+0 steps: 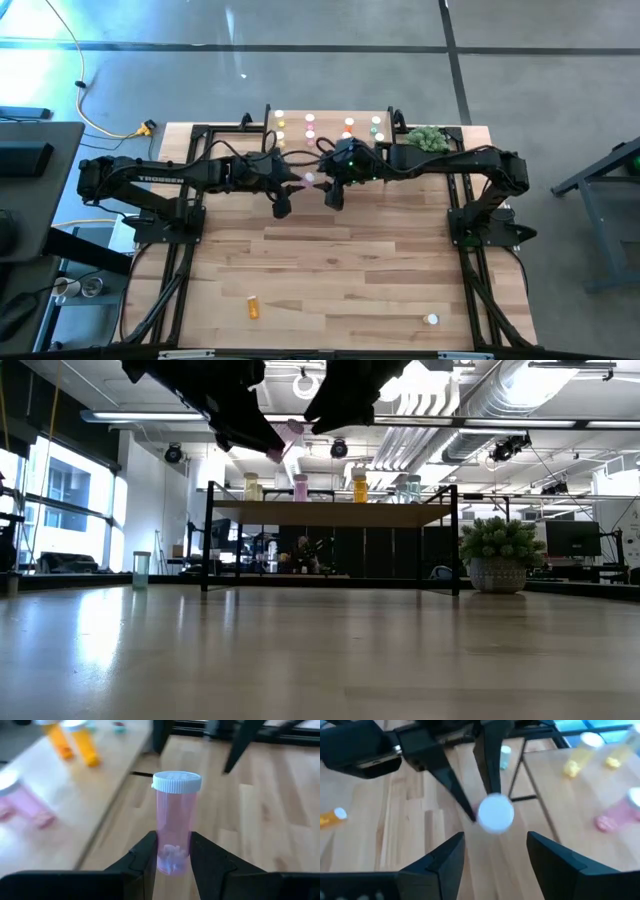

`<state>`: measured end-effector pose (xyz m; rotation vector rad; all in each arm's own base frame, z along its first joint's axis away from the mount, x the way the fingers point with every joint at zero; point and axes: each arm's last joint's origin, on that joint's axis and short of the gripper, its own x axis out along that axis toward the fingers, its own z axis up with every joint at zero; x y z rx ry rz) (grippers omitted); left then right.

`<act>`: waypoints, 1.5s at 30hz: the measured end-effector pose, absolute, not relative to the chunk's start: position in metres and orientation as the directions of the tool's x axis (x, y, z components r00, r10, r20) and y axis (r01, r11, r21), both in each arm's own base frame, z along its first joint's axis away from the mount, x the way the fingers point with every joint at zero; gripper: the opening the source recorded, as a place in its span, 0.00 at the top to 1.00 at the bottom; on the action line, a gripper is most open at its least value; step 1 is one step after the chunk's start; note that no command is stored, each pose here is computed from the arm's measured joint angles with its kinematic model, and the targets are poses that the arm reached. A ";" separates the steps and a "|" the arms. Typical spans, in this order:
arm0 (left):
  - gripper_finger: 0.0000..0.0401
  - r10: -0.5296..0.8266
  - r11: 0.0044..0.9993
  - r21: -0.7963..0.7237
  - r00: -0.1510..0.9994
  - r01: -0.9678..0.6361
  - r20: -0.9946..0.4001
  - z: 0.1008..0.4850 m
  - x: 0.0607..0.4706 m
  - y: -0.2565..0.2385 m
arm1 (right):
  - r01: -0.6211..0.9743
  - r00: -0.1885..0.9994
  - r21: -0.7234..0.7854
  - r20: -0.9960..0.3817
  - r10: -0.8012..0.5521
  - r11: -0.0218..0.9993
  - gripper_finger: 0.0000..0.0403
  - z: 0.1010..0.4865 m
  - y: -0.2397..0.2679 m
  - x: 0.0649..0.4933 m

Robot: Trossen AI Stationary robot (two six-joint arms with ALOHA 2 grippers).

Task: Pick and place medicine bottles onto shelf by color
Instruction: Put the pink pill bottle on the shelf aligned with the other pink pill bottles

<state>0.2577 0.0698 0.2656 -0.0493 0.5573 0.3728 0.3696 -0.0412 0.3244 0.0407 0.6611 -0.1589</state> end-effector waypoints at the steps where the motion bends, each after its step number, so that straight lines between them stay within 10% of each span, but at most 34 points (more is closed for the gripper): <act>1: 0.76 0.350 0.923 0.053 0.777 -0.380 -0.523 0.266 0.258 0.070 | 0.165 0.779 -0.013 -0.612 -0.139 0.986 0.49 0.326 -0.043 0.368; 45: 0.76 0.494 0.868 0.154 0.853 -0.472 -0.171 0.299 0.269 0.076 | 0.192 0.919 -0.031 -0.345 -0.191 0.981 0.52 0.372 -0.065 0.357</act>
